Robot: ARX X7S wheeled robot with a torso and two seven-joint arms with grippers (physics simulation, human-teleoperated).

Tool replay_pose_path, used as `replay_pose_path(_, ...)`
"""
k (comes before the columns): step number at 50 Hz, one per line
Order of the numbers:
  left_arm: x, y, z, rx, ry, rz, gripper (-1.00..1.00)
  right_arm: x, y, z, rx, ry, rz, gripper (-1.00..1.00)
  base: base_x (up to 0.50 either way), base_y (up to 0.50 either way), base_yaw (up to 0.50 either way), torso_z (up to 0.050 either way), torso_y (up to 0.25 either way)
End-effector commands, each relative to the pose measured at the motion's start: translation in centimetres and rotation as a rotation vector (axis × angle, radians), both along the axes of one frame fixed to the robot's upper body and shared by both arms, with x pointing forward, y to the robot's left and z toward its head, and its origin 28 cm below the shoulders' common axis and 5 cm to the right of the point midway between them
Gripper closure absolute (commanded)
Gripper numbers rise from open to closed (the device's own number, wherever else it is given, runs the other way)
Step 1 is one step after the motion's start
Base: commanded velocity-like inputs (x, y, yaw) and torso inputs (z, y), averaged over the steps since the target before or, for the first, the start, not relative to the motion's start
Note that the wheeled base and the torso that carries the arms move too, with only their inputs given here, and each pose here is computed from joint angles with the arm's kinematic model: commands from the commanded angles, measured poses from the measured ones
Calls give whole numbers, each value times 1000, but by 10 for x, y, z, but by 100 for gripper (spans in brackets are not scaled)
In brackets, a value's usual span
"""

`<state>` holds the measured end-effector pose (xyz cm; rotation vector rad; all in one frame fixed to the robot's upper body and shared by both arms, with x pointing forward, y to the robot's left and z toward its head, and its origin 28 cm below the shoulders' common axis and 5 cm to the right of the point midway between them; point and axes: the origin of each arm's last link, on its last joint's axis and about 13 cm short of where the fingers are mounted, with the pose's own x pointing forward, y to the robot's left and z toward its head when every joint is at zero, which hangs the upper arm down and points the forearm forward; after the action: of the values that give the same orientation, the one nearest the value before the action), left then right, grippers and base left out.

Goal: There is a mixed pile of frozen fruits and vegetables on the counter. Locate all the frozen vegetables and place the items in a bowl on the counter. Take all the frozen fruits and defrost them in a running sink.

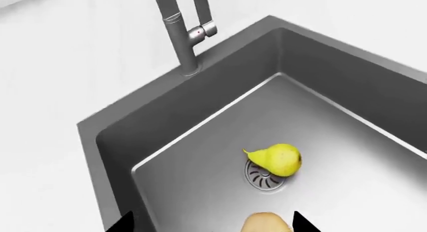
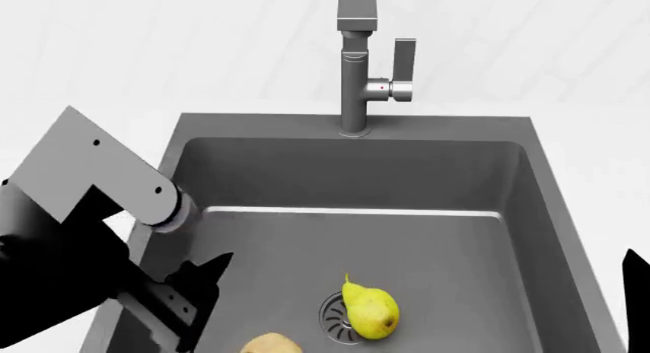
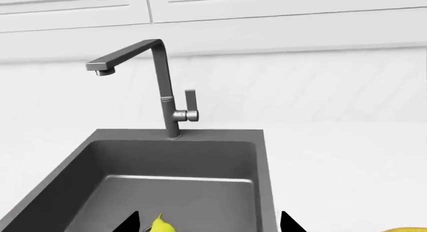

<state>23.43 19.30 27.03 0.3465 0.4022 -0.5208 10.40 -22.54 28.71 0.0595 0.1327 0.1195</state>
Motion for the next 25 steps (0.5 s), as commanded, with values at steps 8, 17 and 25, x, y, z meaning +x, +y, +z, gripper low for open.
replay_pose_path(8, -45, 47, -2, -92, -75, 168, -100, -2, -4, -1, -45, 11, -2, -100, 0, 0, 0, 0, 0)
replay_pose_path(17, -65, 70, 3, -97, -76, 232, -100, -6, -6, -2, -57, 10, -14, -100, 0, 0, 0, 0, 0)
replay_pose_path(25, -68, 75, 24, -99, -120, 249, -100, -6, -6, 11, -79, -9, -9, -100, 0, 0, 0, 0, 0)
